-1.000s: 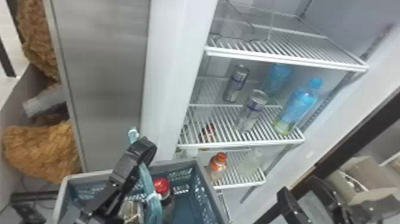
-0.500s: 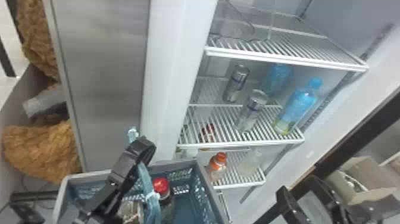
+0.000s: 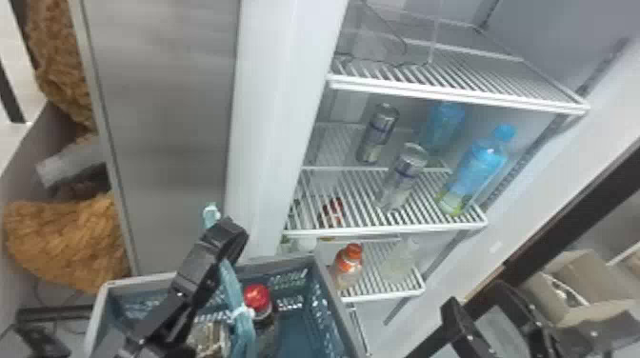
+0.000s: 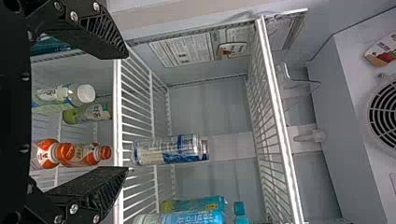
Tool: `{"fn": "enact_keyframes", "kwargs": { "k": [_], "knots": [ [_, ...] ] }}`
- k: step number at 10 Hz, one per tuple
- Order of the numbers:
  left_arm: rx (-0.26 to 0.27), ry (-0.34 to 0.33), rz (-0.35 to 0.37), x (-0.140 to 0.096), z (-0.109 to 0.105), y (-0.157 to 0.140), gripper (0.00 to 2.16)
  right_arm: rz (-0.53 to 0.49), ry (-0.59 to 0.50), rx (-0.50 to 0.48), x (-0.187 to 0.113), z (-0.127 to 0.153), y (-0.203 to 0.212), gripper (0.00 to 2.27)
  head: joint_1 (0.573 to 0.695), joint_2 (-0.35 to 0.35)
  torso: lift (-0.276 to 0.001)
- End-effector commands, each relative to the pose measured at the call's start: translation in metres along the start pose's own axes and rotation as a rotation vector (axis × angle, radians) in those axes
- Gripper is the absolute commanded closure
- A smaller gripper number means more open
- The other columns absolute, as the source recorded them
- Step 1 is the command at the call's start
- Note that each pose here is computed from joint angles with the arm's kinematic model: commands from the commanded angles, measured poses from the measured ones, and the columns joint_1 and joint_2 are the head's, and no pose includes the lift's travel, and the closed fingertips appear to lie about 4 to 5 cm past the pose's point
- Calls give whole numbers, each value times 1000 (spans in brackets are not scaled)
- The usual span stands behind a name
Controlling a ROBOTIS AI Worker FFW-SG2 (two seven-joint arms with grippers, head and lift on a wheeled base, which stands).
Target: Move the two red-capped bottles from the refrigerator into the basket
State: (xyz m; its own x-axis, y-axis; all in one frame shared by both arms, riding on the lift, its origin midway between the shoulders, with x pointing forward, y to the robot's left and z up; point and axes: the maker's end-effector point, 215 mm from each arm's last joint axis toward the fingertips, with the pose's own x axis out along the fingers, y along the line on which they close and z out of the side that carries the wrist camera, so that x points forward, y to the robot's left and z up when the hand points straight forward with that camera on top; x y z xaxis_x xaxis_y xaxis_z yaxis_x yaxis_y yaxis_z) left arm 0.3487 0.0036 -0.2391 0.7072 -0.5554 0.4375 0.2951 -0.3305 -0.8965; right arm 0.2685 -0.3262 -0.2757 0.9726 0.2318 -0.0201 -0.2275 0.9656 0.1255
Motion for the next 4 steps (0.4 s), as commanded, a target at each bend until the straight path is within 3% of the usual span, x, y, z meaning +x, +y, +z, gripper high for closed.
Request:
{"fn": "enact_keyframes", "kwargs": {
  "k": [1, 4],
  "knots": [
    [-1, -1, -1, 0, 0, 0, 1204, 2, -3, -1, 1, 1, 0, 171, 695, -350, 0],
    [-1, -1, -1, 0, 0, 0, 1204, 3, 2, 5, 2, -2, 0, 173, 695, -350, 0]
  ]
}}
